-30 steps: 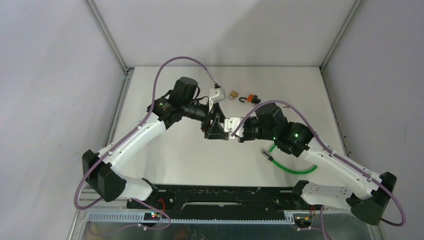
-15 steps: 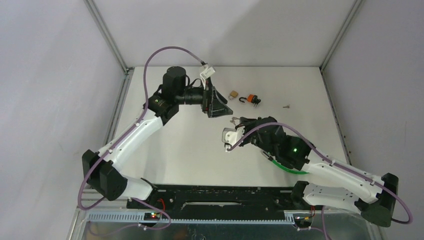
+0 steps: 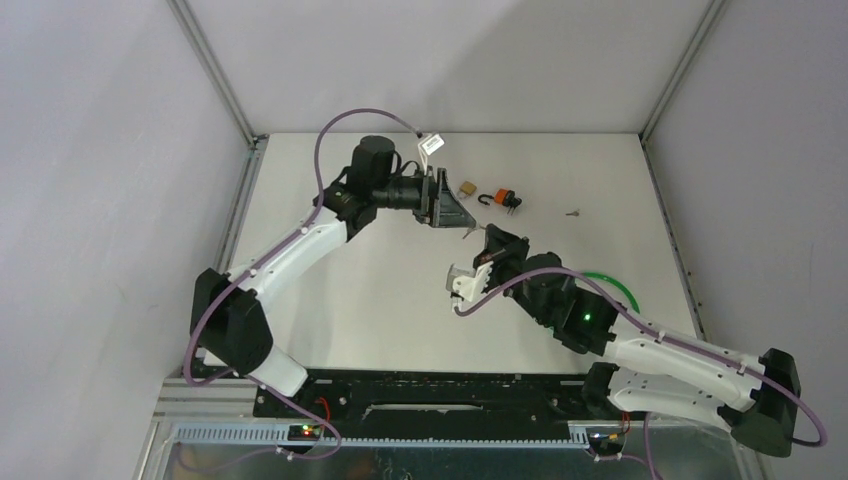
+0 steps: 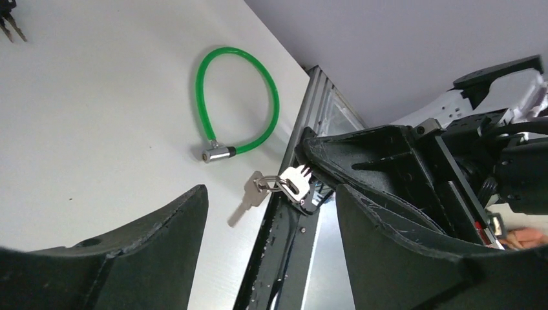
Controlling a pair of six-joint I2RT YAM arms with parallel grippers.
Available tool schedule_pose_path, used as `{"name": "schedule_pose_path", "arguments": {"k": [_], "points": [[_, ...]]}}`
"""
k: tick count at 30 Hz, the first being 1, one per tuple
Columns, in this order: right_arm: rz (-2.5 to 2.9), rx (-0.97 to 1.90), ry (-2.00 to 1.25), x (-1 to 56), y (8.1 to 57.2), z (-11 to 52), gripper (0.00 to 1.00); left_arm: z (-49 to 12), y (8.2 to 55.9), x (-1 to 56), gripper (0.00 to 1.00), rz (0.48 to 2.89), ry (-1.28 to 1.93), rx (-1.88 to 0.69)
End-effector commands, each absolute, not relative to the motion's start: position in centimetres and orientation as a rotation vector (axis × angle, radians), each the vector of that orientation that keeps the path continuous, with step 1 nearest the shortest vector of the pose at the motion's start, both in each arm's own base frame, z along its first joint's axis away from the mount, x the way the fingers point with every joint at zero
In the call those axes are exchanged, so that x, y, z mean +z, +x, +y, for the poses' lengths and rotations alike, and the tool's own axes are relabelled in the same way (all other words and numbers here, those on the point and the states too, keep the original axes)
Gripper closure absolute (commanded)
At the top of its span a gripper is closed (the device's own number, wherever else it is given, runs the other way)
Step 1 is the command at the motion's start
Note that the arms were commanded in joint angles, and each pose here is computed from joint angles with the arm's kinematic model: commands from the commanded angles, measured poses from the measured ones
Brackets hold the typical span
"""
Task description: Unlock with the key
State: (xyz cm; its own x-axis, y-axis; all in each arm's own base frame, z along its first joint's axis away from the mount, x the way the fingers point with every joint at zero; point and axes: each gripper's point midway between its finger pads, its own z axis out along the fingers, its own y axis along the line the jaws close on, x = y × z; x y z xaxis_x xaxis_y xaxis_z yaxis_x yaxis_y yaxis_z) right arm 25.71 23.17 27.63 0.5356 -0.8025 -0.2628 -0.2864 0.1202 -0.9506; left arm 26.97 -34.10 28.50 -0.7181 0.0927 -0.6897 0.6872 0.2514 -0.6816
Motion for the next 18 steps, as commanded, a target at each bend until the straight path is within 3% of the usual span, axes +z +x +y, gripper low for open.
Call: {"name": "schedule_pose_path", "arguments": {"k": [1, 11, 18], "points": [[0.985, -0.38, -1.342, 30.0, 25.2, 23.1, 1.0, -34.8, 27.2, 32.7, 0.25, 1.908, 0.679, -1.579], [1.099, -0.093, -1.386, 28.2, 24.2, 23.4, 1.0, -35.5, 26.9, 32.9, 0.31, 1.914, 0.616, -1.713], [1.133, -0.065, -1.38, 28.2, 24.6, 23.3, 1.0, -36.0, 26.9, 32.2, 0.37, 1.949, 0.583, -1.752]]}}
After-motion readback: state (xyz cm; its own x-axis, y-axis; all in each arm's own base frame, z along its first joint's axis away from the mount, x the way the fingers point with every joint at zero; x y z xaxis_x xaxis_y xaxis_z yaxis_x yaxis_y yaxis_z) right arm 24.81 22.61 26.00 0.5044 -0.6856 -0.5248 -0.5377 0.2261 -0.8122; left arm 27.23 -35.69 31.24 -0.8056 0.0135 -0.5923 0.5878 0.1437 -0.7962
